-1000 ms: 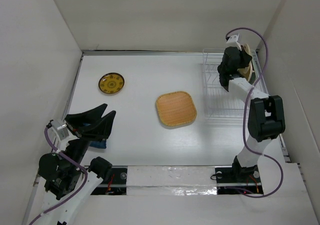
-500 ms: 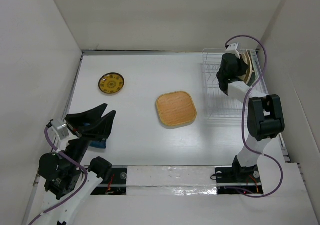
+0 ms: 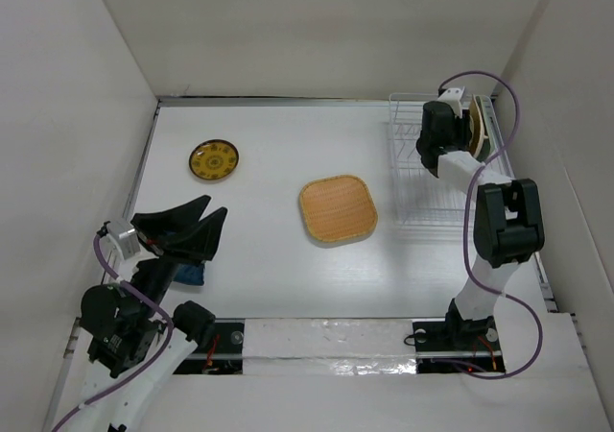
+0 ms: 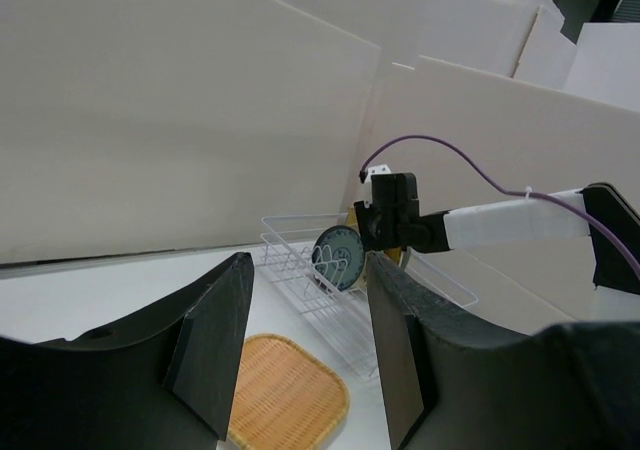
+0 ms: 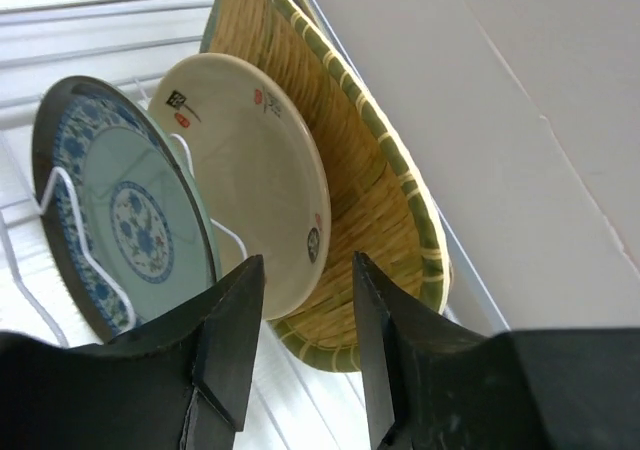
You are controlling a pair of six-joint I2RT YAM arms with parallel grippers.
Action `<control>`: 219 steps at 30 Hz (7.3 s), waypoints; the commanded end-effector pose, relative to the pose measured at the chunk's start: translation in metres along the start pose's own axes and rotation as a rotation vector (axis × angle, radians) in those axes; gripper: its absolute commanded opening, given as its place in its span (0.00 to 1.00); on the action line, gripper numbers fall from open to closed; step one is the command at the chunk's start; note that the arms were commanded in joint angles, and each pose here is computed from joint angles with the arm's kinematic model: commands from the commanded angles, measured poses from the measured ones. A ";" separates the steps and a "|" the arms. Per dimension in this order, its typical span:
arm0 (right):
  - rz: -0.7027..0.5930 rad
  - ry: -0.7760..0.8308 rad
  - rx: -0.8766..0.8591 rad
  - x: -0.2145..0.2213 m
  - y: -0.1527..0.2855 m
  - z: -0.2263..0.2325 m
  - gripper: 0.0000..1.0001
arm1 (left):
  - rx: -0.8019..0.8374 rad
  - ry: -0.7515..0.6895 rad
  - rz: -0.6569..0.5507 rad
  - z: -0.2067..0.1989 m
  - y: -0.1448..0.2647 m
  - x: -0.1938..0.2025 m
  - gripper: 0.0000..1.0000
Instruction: Load the plates into the dish rack
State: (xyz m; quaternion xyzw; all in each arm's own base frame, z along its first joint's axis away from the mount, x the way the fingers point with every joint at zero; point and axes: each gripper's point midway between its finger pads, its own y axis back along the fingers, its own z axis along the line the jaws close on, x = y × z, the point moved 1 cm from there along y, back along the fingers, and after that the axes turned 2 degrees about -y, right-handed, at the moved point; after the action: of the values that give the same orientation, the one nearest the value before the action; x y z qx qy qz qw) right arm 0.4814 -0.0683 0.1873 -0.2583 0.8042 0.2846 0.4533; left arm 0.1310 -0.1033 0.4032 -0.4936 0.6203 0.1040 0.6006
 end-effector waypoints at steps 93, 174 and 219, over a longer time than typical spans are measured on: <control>0.153 -0.660 -1.867 -0.089 0.548 0.288 0.00 | -0.342 -0.039 -0.134 0.060 0.012 -0.016 0.30; -0.175 0.122 -0.036 -0.077 0.027 0.061 0.00 | -0.187 0.006 -0.218 0.029 0.028 -0.037 0.33; -0.205 -0.535 -0.810 -0.107 0.222 0.045 0.48 | -0.234 -0.008 -0.023 0.044 -0.008 0.011 0.26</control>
State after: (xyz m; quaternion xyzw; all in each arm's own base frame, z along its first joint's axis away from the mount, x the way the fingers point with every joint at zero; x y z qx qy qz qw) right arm 0.4332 0.0896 0.2805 -0.3704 0.5714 0.5134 0.5222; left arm 0.1547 -0.0692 0.3888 -0.5818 0.5870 0.1596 0.5400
